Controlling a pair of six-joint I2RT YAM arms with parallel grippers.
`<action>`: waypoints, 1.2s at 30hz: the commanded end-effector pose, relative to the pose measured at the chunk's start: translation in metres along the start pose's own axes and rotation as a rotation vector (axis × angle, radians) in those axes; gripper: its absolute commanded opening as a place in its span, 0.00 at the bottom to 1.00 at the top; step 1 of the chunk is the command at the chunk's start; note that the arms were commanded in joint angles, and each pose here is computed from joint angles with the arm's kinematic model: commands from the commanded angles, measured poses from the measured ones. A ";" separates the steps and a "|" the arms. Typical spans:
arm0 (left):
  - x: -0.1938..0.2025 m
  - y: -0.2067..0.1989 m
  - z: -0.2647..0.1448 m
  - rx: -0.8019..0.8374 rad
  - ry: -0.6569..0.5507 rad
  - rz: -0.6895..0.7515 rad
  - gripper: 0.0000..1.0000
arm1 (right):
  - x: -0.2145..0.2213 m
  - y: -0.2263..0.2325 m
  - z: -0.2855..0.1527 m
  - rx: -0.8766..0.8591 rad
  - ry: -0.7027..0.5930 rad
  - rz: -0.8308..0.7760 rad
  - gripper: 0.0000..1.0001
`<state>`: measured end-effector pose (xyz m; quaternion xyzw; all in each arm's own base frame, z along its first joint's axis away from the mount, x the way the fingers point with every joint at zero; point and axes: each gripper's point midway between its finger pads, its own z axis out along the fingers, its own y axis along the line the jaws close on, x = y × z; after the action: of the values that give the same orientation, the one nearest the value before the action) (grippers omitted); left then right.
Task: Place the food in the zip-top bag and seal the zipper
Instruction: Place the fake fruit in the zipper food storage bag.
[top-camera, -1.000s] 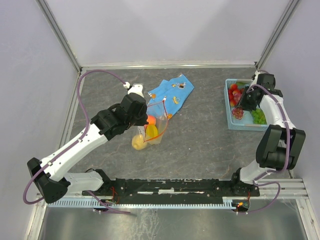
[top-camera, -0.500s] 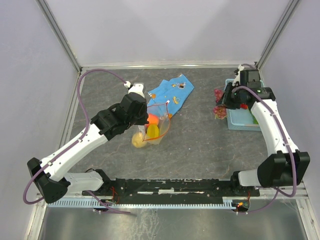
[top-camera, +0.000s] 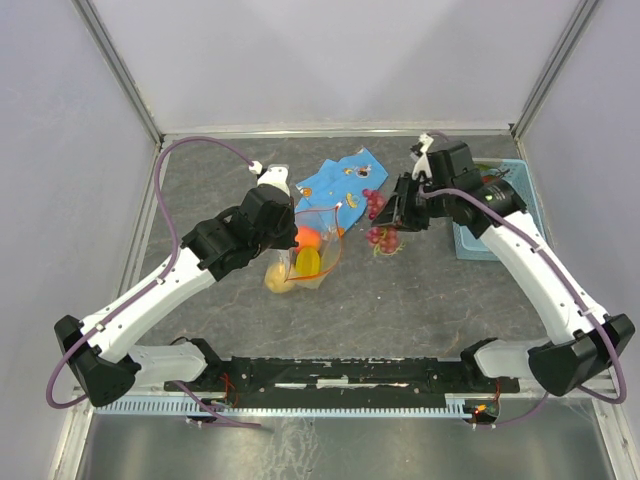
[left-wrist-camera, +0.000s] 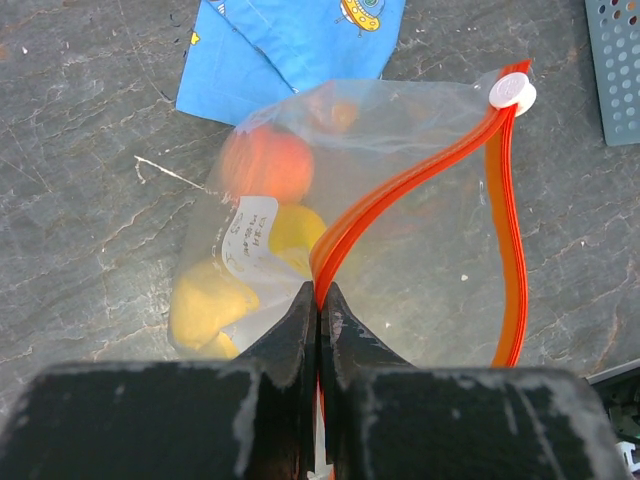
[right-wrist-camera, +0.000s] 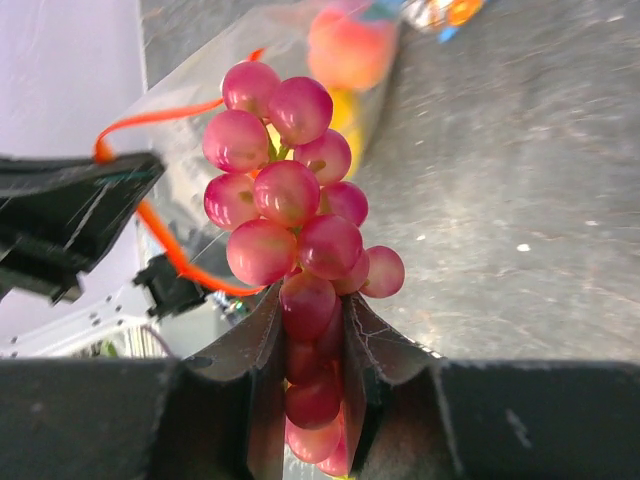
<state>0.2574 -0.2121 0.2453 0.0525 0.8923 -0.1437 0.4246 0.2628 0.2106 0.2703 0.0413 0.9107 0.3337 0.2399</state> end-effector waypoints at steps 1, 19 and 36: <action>-0.022 -0.013 -0.006 0.057 -0.068 0.001 0.03 | 0.011 0.059 -0.005 -0.159 0.049 0.001 0.07; -0.023 -0.015 -0.001 0.054 -0.069 -0.016 0.03 | 0.087 0.103 0.046 -0.185 0.374 -0.039 0.05; -0.017 -0.035 -0.008 0.176 -0.042 -0.061 0.03 | 0.013 0.089 0.118 -0.008 0.037 0.056 0.07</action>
<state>0.2545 -0.2335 0.2482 0.0701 0.8877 -0.1911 0.4130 0.2598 0.3491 0.2266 0.0249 0.9270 0.3495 0.1337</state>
